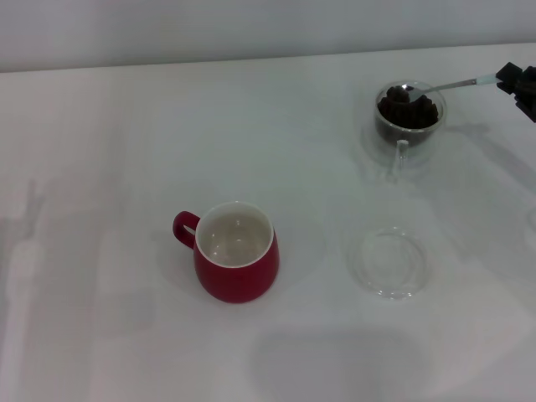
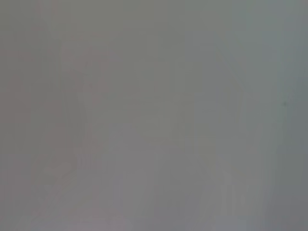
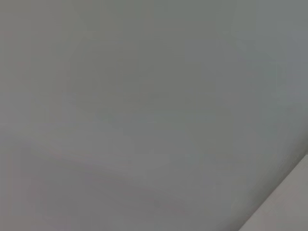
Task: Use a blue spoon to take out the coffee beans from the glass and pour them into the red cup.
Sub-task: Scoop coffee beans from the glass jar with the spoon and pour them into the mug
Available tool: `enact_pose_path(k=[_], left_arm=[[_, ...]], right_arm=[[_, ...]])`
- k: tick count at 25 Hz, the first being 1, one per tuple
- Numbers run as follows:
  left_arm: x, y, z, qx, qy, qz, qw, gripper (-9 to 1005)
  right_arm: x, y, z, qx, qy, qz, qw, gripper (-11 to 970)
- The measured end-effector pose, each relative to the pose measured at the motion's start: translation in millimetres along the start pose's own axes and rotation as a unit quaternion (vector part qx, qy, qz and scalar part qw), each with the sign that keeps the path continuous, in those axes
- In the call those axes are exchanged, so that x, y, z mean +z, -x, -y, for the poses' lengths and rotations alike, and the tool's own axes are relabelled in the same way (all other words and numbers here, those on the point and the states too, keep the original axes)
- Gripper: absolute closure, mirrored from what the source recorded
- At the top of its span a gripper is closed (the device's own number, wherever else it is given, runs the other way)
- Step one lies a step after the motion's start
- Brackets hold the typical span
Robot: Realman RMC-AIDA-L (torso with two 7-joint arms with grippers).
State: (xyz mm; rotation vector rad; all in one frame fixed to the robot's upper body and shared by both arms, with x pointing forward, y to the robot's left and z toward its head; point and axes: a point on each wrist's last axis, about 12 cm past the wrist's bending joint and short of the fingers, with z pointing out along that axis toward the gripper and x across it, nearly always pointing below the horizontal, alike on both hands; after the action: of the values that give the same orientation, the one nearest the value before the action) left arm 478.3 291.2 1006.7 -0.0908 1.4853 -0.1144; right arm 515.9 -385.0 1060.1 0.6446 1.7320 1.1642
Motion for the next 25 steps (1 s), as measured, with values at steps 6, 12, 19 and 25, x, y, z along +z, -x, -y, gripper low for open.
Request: enact_pose_path(k=[6, 12, 19, 25], left_arm=[[0.4, 0.1, 0.2, 0.0, 0.0, 0.0, 1.0, 107], [2.9, 1.1, 0.9, 0.0, -0.003, 0.002, 1.0, 108], [4.6, 1.6, 1.8, 0.0, -0.005, 0.003, 1.0, 109], [4.5, 1.5, 2.0, 0.001, -0.006, 0.003, 1.0, 108]], right_arm=[[1.0, -4.0, -2.7, 0.014, 0.014, -0.014, 1.0, 778], [-4.0, -11.7, -5.5, 0.03, 0.038, -0.03, 0.998, 777], [-5.1, -27.4, -6.0, 0.051, 0.059, -0.055, 0.995, 775], [-0.4, -40.2, -6.4, 0.05, 0.061, -0.083, 0.993, 774]])
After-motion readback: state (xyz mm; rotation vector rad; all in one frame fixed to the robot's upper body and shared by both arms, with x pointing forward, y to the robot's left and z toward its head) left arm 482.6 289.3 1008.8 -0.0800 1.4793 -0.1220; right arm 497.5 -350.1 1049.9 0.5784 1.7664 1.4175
